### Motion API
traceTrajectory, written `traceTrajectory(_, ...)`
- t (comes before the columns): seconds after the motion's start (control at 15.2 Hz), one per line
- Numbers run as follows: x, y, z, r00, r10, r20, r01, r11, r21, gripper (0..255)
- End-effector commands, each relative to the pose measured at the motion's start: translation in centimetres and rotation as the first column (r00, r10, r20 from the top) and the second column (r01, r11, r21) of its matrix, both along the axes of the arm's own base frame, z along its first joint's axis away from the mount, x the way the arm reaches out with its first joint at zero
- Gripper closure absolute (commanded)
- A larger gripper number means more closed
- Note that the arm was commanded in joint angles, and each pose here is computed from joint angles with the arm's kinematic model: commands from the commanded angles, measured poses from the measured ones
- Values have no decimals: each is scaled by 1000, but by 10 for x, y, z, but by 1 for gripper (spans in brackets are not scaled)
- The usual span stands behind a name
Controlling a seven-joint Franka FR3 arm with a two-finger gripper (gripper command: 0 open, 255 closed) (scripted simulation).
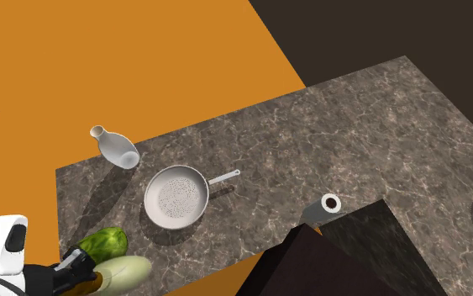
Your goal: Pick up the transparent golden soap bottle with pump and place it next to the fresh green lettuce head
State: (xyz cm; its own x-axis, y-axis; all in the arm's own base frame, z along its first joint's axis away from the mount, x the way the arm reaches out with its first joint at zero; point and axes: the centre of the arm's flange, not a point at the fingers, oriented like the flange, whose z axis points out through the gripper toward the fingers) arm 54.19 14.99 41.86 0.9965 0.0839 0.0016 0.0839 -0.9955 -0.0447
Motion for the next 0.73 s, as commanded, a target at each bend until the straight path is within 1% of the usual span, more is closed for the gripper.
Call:
traceTrajectory(0.0, 0, 0, -11, 1000, 0, 1, 0, 1000, 0, 255)
traceTrajectory(0.66, 0, 0, -63, 1000, 0, 1, 0, 1000, 0, 255)
